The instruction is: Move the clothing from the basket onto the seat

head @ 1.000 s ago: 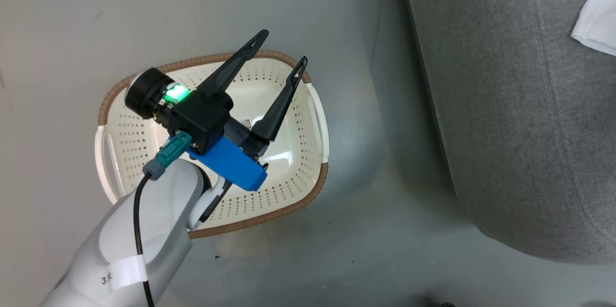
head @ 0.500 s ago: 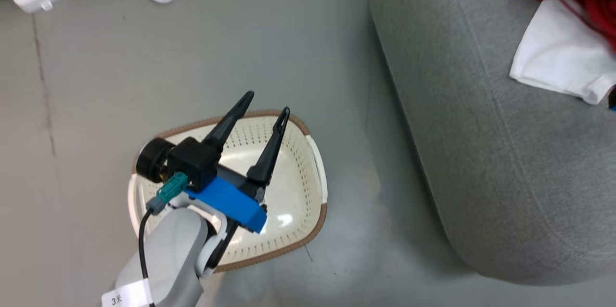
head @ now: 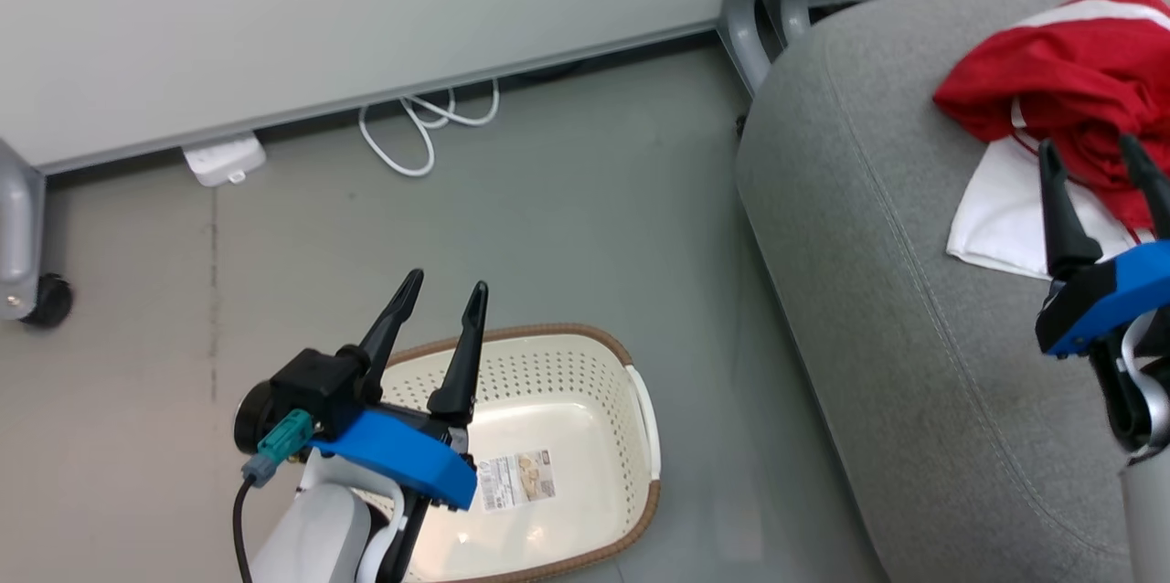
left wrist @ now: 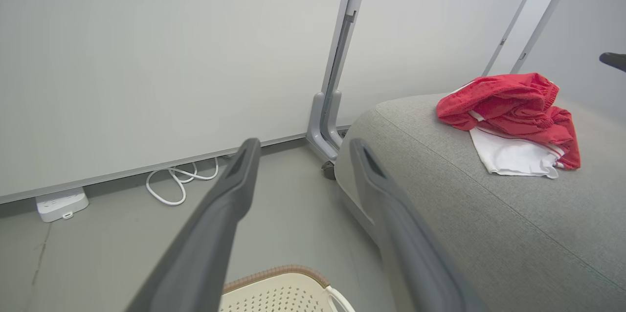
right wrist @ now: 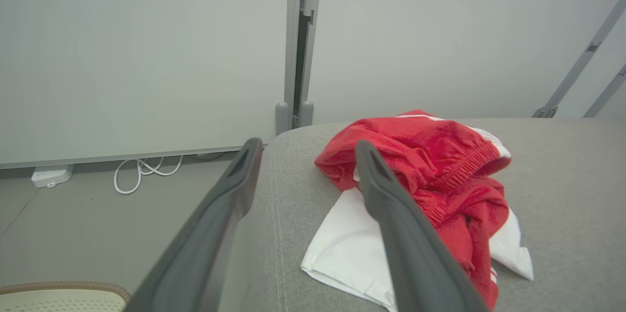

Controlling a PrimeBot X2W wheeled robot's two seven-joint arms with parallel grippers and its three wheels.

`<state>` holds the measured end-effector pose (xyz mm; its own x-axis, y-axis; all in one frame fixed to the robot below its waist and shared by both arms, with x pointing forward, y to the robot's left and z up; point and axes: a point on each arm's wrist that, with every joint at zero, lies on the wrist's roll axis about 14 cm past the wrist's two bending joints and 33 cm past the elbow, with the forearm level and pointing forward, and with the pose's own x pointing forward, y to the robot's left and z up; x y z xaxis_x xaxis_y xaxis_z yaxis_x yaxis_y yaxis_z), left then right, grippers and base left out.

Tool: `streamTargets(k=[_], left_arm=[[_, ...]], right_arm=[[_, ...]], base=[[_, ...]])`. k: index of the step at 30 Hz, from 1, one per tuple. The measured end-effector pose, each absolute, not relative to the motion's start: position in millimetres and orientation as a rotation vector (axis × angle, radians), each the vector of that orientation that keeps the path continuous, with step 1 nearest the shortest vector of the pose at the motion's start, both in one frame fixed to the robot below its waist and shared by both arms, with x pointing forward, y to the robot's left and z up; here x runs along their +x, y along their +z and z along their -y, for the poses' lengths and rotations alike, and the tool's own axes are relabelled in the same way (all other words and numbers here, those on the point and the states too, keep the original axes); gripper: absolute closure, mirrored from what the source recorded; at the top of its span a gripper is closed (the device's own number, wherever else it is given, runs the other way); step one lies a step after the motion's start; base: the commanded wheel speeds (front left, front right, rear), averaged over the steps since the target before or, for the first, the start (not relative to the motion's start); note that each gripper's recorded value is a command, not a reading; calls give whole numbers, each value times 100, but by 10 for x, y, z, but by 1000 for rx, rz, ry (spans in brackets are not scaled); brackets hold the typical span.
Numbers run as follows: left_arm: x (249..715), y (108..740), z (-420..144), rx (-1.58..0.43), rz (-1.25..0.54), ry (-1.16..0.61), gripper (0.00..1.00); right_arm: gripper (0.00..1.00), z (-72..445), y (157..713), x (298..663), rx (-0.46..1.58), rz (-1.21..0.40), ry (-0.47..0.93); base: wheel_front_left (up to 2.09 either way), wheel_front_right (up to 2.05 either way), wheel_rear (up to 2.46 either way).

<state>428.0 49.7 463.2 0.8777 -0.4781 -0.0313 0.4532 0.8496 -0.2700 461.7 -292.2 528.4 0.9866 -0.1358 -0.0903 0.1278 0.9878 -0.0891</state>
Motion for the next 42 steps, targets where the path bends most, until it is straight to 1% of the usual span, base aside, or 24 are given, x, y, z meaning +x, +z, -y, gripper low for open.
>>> streamTargets(k=[8,15,22,26,30,42], left_arm=[[4083,4736,-929,-254,-64,-353,0],[3928,4783,-1268,-266,-41,-240,0],[3813,4815,-1565,-269,-21,-150,0],[3765,4818,-1691,-266,-16,-112,0],[3703,4798,-1794,-265,-19,-81,0],[3610,4730,-1850,-261,-38,-64,0]], right_arm=[[0,2378,5380,4465,-77,-63,-6],[0,2023,5362,4298,-27,-43,49],[0,1880,5286,4120,2,-8,50],[0,1803,5162,4039,9,-35,68],[0,1685,5067,3978,57,-58,100],[0,1583,5033,3903,79,-64,129]], base=[[0,0,0],[0,0,0],[0,0,0],[0,0,0],[0,0,0],[0,0,0]])
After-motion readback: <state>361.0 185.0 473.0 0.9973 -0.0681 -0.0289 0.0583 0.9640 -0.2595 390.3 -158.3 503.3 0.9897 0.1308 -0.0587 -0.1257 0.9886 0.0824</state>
